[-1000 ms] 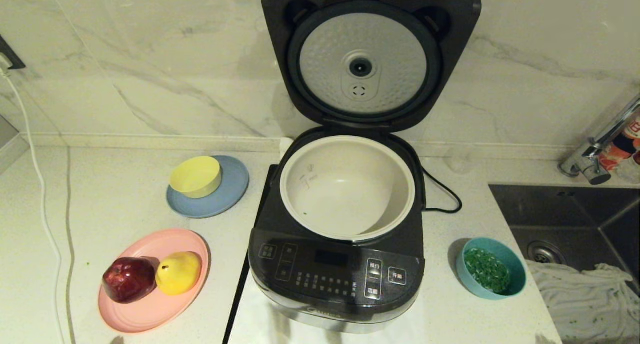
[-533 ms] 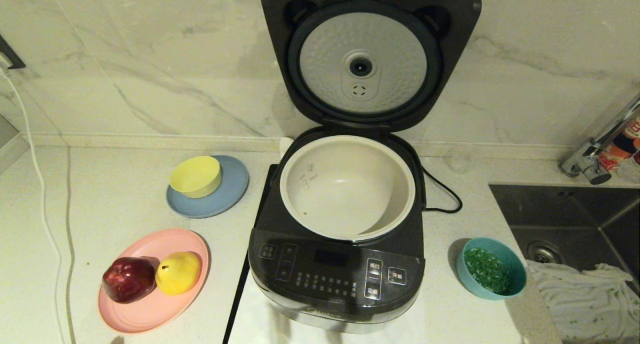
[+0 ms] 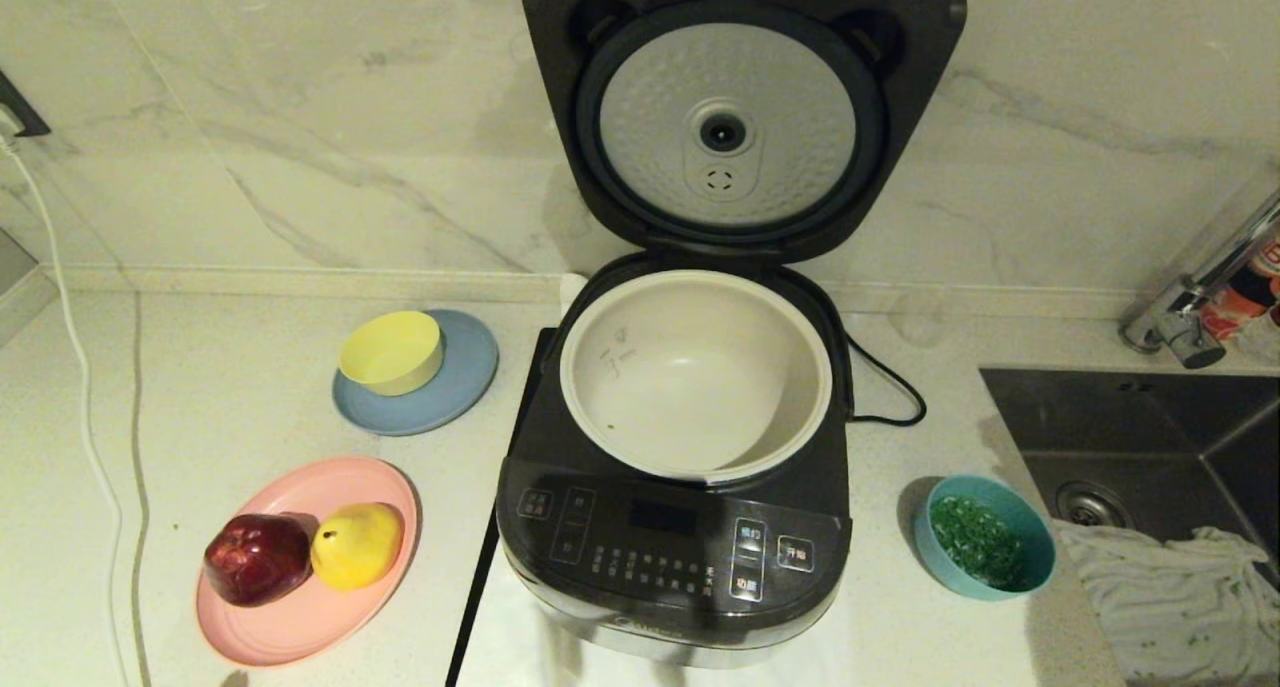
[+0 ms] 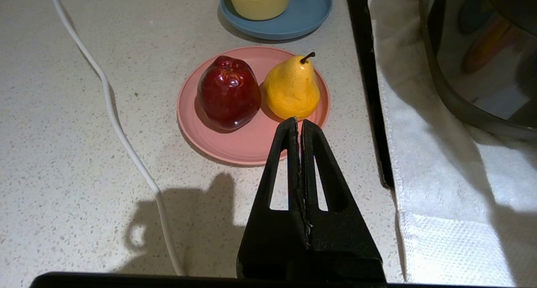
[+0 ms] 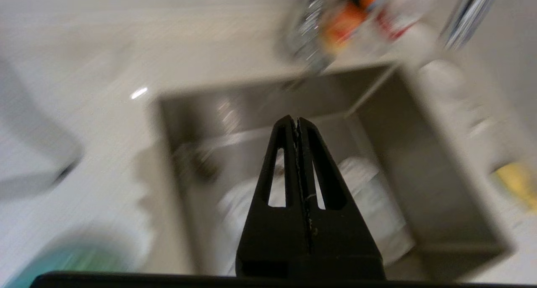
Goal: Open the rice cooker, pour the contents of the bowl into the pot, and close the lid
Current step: Turn on the tap
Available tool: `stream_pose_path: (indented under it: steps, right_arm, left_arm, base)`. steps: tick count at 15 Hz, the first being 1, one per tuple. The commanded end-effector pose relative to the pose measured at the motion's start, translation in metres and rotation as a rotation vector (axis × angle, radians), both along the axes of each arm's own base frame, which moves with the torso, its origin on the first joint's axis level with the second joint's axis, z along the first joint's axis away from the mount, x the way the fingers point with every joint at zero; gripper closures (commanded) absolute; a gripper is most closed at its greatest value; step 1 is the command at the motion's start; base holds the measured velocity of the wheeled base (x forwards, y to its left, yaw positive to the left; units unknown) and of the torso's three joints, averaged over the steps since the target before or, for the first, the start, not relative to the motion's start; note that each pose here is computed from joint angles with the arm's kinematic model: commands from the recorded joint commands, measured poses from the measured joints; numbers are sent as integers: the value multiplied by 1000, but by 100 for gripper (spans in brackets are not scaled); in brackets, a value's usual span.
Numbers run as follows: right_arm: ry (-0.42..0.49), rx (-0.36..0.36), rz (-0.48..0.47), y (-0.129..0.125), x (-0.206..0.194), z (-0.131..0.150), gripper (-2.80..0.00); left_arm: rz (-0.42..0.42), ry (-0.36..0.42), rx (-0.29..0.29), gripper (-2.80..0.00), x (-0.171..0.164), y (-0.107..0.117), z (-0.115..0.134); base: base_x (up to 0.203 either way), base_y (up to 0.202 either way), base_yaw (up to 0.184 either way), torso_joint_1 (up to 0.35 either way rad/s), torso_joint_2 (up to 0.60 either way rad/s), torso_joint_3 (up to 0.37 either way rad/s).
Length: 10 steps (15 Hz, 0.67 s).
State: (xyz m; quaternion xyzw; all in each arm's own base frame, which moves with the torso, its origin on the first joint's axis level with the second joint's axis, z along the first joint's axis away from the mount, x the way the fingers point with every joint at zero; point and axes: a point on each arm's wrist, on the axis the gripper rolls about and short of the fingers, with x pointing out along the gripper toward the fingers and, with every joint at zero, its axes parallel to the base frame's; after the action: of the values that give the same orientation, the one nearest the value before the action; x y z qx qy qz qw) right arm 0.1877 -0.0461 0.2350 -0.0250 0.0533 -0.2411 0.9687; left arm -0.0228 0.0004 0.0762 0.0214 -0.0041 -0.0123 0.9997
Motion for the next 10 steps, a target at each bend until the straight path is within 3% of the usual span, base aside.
stream_pose_path:
  steps: [1,10]
  right_arm:
    - [38,-24,-78,-29,57,-16,0]
    - [48,-77,-136,-71,157,-48,0]
  left_arm:
    - [0,8,0,0,1,0,-3]
    - [0,8,0,0,1,0,-3]
  base:
    - [0,0,0,0,0,0]
    - [0,0,0,0,0,0]
